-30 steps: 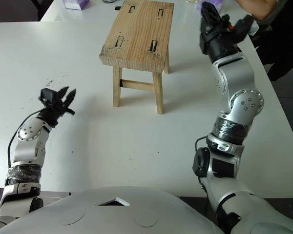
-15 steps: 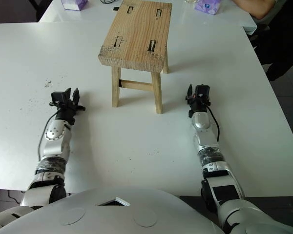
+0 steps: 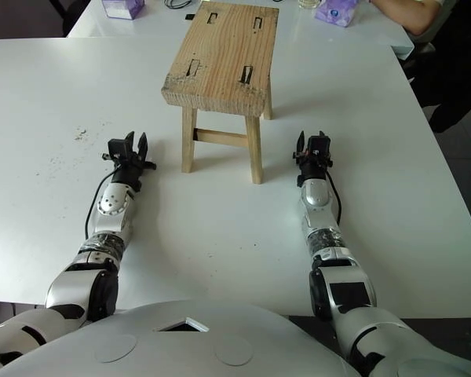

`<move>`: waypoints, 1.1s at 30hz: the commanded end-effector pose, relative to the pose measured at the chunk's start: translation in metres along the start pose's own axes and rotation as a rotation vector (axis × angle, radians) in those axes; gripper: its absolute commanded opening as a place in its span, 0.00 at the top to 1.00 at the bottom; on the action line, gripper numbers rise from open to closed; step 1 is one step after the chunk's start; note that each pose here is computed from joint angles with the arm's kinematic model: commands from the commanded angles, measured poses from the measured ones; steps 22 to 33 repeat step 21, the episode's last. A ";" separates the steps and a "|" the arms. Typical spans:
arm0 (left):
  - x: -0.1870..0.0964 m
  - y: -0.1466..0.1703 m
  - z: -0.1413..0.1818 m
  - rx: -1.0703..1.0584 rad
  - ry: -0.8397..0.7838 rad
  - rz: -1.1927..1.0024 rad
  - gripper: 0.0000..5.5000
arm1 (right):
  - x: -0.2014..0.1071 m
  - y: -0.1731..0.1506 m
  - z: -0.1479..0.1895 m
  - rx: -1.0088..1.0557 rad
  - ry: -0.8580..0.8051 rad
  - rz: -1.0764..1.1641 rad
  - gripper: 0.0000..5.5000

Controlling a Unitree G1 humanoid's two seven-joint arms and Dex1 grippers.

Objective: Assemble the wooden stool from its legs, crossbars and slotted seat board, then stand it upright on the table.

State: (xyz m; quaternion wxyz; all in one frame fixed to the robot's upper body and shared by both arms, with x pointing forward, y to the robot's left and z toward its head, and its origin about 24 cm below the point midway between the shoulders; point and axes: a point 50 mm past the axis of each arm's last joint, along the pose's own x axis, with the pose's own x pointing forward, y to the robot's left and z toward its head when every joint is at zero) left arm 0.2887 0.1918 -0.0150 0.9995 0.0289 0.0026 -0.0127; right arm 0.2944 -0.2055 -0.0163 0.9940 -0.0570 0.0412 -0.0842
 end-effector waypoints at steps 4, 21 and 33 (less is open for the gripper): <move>-0.013 -0.008 -0.035 -0.037 0.205 0.030 0.75 | -0.008 -0.001 -0.034 0.015 0.228 -0.012 0.58; -0.022 0.009 -0.051 0.033 0.336 0.087 0.60 | -0.019 -0.023 -0.055 -0.116 0.353 -0.066 0.58; -0.022 0.009 -0.051 0.033 0.336 0.087 0.60 | -0.019 -0.023 -0.055 -0.116 0.353 -0.066 0.58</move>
